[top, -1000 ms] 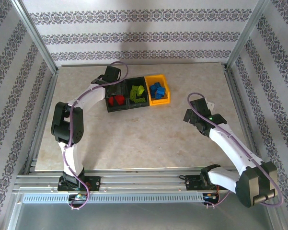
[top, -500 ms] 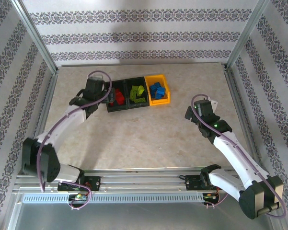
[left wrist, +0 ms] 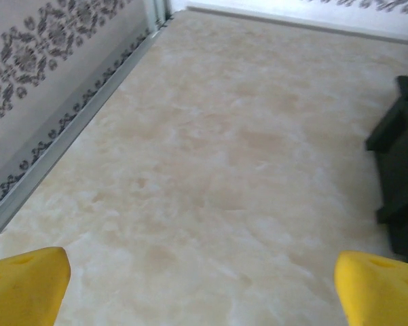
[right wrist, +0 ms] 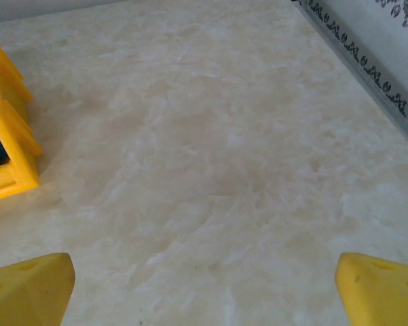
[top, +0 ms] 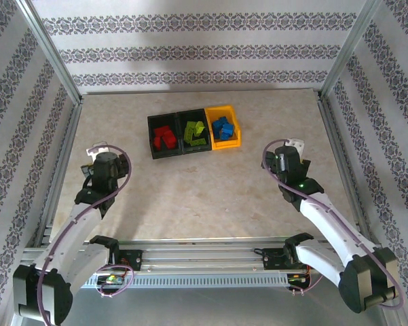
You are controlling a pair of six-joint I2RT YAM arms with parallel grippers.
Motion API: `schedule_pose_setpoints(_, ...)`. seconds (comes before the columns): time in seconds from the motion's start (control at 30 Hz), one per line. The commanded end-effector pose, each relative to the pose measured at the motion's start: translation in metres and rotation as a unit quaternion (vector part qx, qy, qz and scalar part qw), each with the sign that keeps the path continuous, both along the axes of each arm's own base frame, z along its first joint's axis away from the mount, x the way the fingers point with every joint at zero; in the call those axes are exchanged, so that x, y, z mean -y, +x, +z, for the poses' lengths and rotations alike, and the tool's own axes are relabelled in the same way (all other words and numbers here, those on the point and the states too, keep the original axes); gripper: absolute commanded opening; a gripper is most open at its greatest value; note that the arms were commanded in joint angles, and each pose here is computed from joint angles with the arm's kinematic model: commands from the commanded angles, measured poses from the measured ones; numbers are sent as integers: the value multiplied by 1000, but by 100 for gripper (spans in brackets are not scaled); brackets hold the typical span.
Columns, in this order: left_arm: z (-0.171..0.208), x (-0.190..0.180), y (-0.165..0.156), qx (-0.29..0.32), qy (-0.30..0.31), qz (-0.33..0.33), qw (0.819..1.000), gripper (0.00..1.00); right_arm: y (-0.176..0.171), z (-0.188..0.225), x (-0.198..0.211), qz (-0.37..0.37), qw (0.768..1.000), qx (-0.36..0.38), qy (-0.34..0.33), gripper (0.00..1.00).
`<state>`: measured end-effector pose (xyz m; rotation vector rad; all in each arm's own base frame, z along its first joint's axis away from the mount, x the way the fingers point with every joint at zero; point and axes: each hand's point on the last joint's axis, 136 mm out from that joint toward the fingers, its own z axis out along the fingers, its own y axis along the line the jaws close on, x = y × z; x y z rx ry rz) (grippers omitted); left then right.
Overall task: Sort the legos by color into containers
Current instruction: Reset both arms
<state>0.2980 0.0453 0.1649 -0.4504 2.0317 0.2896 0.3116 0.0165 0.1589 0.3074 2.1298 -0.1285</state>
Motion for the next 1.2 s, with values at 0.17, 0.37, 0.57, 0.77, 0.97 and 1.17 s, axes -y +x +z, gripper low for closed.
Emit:
schedule_pose_setpoints(0.17, -10, -5, 25, 84, 40, -27, 995, 99, 26, 10, 4, 29, 998, 39, -46, 98)
schedule_pose_setpoints(0.37, -20, 10, 45, 106, 58, -82, 989, 99, 41, -2, 8, 52, 996, 67, -32, 98)
schedule_pose_setpoints(0.57, -32, 23, 57, 117, 62, -124, 984, 99, 46, -10, 17, 71, 993, 93, -32, 98)
schedule_pose_setpoints(0.77, -39, 35, 72, 130, 64, -162, 976, 99, 49, -20, 21, 85, 990, 100, -45, 98)
schedule_pose_setpoints(0.97, -62, 43, 84, 123, 64, -191, 972, 99, 50, -23, 24, 91, 989, 114, -38, 98)
schedule_pose_setpoints(1.17, -76, 52, 100, 82, 32, -238, 967, 99, 55, -24, 23, 101, 986, 126, -33, 98)
